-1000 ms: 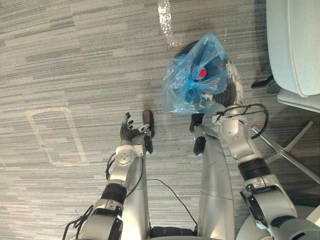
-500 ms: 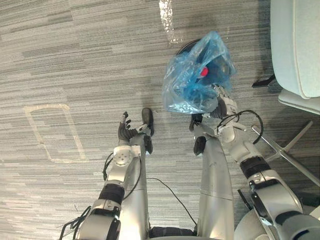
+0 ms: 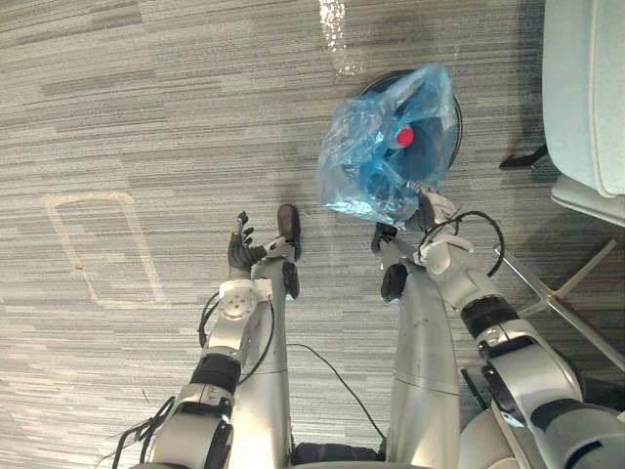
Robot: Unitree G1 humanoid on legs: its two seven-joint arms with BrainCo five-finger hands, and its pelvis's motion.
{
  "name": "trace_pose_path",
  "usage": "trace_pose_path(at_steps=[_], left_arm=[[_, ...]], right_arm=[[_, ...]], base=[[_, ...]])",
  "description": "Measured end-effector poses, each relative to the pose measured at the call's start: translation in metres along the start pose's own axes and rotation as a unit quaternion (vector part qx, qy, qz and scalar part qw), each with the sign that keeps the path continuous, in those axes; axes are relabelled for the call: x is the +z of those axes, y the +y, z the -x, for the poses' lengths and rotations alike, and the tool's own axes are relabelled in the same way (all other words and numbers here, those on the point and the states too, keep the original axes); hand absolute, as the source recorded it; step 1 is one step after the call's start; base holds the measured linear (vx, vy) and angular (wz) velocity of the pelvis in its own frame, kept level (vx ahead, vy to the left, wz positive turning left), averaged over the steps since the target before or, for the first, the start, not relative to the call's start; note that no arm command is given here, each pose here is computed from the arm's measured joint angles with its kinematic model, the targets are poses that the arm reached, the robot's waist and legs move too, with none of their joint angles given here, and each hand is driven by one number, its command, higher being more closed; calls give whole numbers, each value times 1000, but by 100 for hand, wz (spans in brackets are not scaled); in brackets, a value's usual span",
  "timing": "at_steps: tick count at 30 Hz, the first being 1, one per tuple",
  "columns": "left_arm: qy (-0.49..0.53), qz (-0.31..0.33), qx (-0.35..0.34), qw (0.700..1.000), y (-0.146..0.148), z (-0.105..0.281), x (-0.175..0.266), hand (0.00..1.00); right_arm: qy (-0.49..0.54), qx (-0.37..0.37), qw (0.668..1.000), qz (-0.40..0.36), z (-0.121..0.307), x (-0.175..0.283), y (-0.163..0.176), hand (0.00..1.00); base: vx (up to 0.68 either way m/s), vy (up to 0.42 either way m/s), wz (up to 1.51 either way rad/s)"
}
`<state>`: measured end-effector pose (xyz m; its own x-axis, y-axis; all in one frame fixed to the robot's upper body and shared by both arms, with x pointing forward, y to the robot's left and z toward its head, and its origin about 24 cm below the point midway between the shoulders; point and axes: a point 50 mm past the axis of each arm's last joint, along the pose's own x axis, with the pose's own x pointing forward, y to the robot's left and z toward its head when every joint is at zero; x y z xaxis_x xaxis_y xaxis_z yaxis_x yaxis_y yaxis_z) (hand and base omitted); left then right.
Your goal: Gather rubbish on tea table into small bin, then transfer packed bag to large trash can.
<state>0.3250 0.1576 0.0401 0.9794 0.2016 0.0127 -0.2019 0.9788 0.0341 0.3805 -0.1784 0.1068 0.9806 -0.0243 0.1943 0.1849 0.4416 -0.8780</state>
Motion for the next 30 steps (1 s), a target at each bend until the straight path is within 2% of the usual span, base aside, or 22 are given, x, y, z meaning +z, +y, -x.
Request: trace_pose_path(at_steps=[8, 17, 24, 30], left_arm=[[2, 11, -2, 1000, -5, 1, 0, 0], [11, 21, 9, 1000, -3, 1, -1, 0], [20, 20, 8, 1000, -4, 2, -3, 0], [34, 10, 2, 999, -3, 11, -13, 0]], right_arm=[[6, -9, 1000, -23, -1, 2, -2, 100], [-13, -61, 995, -79, -2, 14, -21, 100], [-38, -71, 990, -117, 9, 29, -15, 100], [-38, -51, 982, -177, 35, 35, 8, 100]], base=[[0, -3, 1], [-3, 0, -1], [-7, -9, 0], [30, -1, 1]])
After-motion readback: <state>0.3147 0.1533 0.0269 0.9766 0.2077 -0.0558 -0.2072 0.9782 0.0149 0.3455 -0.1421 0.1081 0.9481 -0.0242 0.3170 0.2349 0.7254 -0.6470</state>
